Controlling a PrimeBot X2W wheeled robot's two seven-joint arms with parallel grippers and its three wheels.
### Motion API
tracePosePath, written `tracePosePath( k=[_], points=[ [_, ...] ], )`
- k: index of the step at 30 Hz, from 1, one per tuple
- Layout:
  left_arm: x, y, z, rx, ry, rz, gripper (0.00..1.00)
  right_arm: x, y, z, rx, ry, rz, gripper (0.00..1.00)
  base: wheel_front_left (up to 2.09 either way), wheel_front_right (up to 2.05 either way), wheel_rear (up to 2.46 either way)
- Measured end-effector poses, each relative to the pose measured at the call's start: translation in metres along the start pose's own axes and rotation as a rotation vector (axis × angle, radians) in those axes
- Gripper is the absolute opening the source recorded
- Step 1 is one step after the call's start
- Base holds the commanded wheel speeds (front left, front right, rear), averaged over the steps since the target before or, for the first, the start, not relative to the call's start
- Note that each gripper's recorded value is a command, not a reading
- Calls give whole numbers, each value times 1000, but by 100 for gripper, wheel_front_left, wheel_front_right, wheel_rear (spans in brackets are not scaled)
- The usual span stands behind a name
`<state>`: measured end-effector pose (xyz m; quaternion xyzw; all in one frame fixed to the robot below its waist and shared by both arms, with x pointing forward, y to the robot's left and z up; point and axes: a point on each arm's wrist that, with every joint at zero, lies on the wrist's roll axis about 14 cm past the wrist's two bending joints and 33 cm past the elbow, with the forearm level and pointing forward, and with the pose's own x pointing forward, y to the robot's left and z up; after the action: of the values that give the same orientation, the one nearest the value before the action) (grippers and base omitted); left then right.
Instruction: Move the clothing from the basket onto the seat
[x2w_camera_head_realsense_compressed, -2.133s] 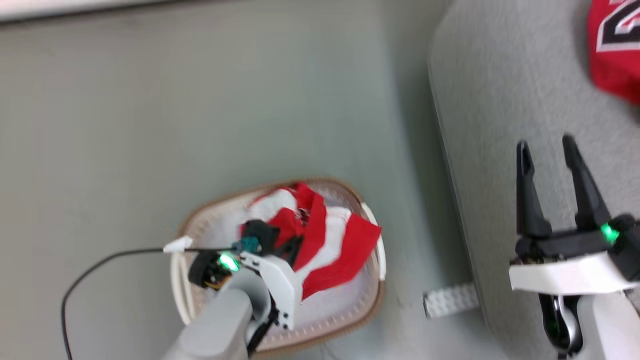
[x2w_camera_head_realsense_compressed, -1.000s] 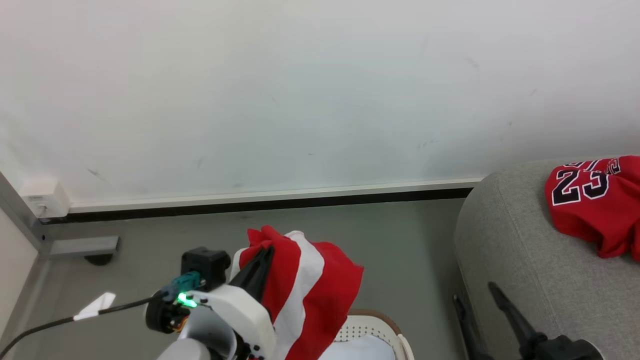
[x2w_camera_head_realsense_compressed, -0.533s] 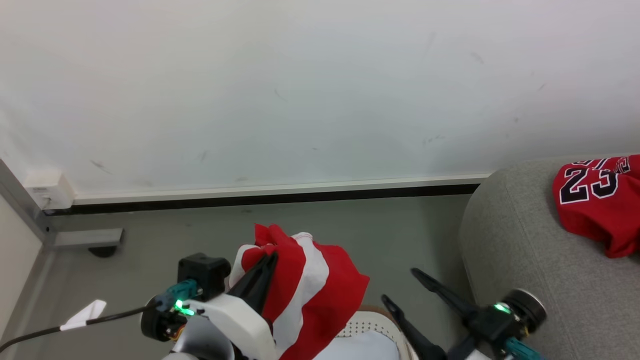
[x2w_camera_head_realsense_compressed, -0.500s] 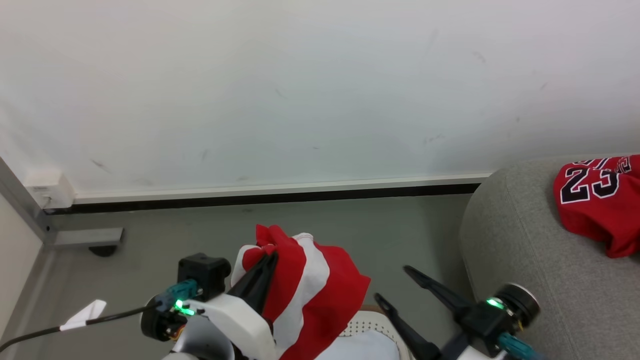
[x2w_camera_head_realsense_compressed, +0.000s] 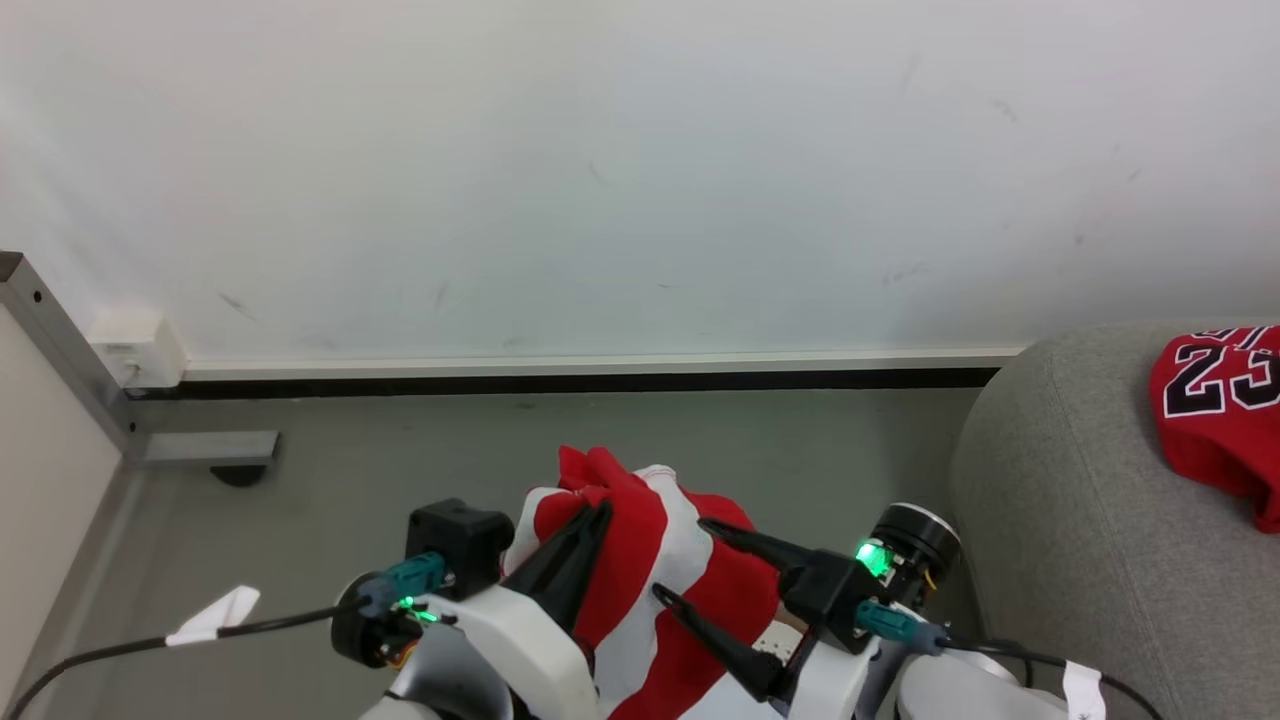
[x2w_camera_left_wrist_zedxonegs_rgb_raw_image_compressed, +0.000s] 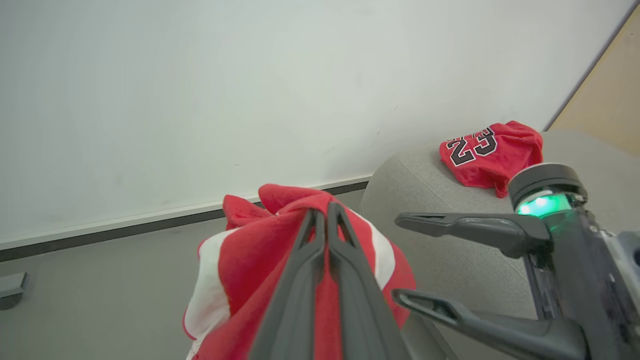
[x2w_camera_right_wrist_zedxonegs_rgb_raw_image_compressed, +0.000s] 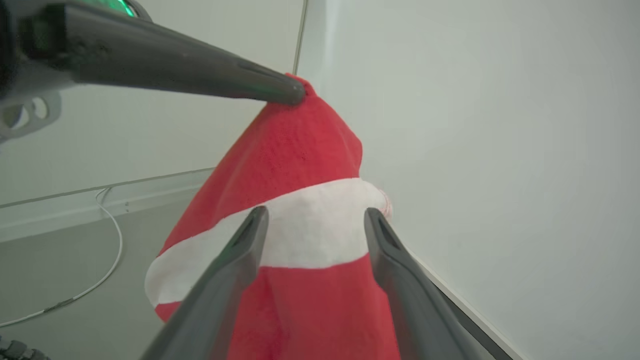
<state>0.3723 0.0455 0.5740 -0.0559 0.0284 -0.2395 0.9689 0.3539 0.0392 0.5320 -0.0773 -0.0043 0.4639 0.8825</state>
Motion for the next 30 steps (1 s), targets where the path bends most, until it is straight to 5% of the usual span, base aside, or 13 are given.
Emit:
tracePosePath(
  k=[5,6,7,15,16,17,18,30],
  points=[
    [1,-9,2,-7,-4,-24,0,18,11,-6,17,24,32,100,0,0,0],
    [1,-9,2,-8,-4,-25,0,22,14,-9,28,36,38,74,0,0,0],
    [1,-9,2,-7,-4,-27,0,24,18,-11,33,45,49,0,0,0,0],
    [0,-1,5,-8,-16,2,0,37,23,-8,97,19,66,0,0,0,0],
    [1,0,5,-7,-16,6,13,37,21,-8,100,20,62,0,0,0,0],
    [1,1,5,-7,-18,9,46,37,19,-7,104,16,56,0,0,0,0],
    [1,2,5,-6,-21,16,100,37,16,-7,106,13,49,0,0,0,0],
    [2,7,1,15,-17,31,100,30,-9,5,113,-25,-10,0,0,0,0]
  ],
)
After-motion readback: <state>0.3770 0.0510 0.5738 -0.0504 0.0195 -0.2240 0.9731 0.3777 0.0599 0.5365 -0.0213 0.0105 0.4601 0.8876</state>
